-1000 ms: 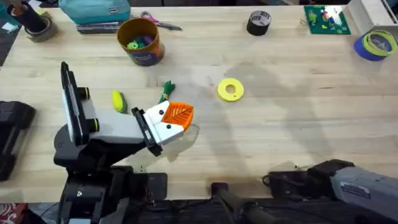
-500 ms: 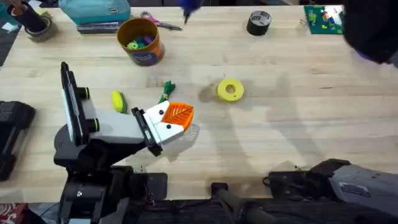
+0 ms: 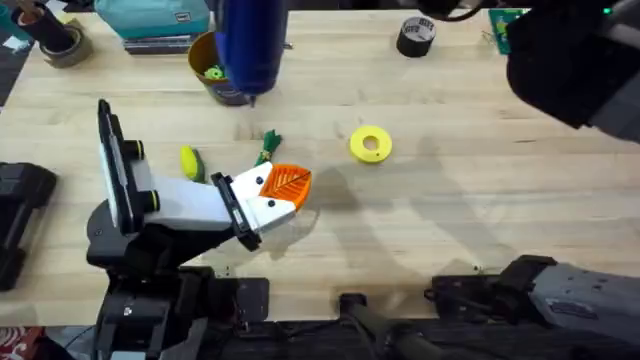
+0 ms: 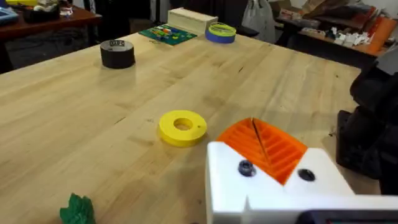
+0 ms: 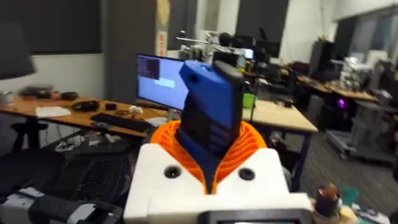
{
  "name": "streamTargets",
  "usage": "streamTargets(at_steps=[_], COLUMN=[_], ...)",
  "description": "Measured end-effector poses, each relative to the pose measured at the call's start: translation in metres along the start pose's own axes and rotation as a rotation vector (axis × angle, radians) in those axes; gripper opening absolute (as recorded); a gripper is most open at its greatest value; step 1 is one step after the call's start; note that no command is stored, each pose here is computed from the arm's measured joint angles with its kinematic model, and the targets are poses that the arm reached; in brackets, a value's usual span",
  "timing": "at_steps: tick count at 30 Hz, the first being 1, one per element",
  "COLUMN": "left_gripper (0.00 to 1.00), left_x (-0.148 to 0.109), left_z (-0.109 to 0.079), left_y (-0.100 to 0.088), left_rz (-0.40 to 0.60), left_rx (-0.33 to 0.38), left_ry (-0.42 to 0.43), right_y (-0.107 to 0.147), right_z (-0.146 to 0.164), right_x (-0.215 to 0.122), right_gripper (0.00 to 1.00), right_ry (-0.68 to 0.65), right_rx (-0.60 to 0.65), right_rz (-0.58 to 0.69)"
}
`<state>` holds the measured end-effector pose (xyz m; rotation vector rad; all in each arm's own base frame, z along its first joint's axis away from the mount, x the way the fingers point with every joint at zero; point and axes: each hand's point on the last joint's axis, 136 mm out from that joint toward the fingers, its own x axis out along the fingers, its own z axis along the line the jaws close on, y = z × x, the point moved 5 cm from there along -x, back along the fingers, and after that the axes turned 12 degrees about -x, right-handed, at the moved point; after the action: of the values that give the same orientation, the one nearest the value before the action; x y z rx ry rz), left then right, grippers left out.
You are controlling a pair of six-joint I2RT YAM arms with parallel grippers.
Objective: Pick up the gripper from the table and insert it into the empty holder that is missing its gripper. Then pick up a screw, insert it into the mounting hole, and use the screwdriver to tighten it. Finally, clean up the table by picking up the vegetable and placing it into the bucket.
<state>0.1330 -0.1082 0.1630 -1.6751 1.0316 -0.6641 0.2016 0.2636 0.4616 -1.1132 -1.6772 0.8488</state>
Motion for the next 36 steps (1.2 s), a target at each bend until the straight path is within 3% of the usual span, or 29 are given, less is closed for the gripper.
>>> streamTargets(at_steps=[13,36], left_gripper=[0.004,0.004], left_x=[0.0,0.0], left_z=[0.0,0.0], left_y=[0.0,0.0], left_rz=[0.0,0.0], left_rx=[0.0,0.0], left_ry=[0.0,0.0], right_y=[-0.001,0.007], right_z=[0.02,0.017], right_x=[0.015,0.025], right_gripper=[0.025,0.025], right_ry=[-0.117,-0.207], right_rx=[-0.016,-0.013], right_rz=[-0.014,0.003])
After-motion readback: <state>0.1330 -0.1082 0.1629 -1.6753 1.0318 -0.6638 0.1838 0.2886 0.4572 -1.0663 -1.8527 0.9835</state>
